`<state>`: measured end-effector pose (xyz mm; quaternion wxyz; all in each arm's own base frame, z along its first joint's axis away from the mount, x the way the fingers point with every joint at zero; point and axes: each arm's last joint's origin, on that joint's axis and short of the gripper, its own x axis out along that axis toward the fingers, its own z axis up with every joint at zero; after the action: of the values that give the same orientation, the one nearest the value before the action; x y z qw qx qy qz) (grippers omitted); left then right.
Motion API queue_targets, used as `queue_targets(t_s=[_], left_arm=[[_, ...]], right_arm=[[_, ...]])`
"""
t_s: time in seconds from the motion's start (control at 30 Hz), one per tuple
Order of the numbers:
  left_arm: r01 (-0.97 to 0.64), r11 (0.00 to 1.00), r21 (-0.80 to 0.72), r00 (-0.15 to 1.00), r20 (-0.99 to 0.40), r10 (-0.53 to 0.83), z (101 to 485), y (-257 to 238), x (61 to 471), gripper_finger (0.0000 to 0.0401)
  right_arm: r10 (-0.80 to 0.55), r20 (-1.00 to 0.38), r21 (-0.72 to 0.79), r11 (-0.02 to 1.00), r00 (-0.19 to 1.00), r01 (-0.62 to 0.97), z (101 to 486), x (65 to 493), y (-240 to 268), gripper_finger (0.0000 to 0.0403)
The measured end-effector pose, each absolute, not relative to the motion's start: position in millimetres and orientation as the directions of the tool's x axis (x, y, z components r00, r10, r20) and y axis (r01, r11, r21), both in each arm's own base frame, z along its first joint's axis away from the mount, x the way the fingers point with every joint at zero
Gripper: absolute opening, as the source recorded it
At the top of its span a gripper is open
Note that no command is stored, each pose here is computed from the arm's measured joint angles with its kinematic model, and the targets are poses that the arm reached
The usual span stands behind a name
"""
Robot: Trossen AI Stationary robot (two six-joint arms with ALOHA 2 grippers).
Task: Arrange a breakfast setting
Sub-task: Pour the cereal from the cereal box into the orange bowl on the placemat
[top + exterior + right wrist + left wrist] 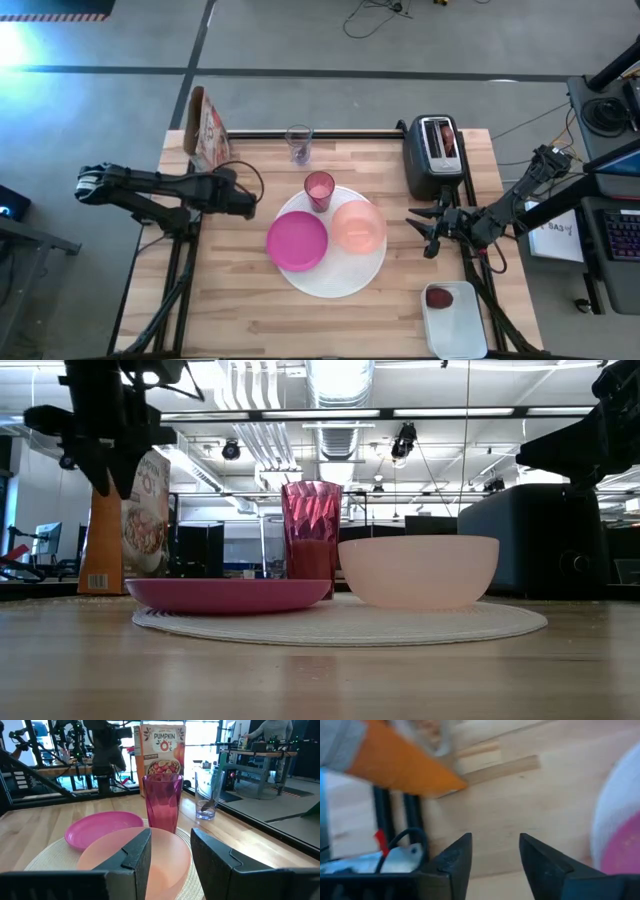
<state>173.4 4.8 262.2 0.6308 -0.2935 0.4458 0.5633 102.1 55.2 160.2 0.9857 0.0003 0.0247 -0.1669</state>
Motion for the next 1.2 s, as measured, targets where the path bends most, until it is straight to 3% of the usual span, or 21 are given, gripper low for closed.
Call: queue_targets(t_s=[0.2,0.33,0.8,1.2], left_arm=[[-0.977,0.072,0.2,-0.143,-0.869,0.473,264,6,162,0.0196],[-0.979,0.022,0.204,-0.159,-0.823,0.545,265,8,159,0.0214],[-0.99,-0.069,0.121,-0.138,-0.781,0.609,268,11,156,0.0252],[-0.973,-0.193,0.124,-0.218,-0.765,0.607,253,20,144,0.0256]], right_arm=[[-0.329,-0.049,-0.008,0.944,0.943,0.329,160,102,55,0.0128],[-0.329,-0.049,-0.008,0.944,0.943,0.329,160,102,55,0.0128],[-0.329,-0.049,-0.008,0.944,0.943,0.329,160,102,55,0.0128],[-0.329,-0.049,-0.009,0.944,0.943,0.329,160,102,55,0.0128]])
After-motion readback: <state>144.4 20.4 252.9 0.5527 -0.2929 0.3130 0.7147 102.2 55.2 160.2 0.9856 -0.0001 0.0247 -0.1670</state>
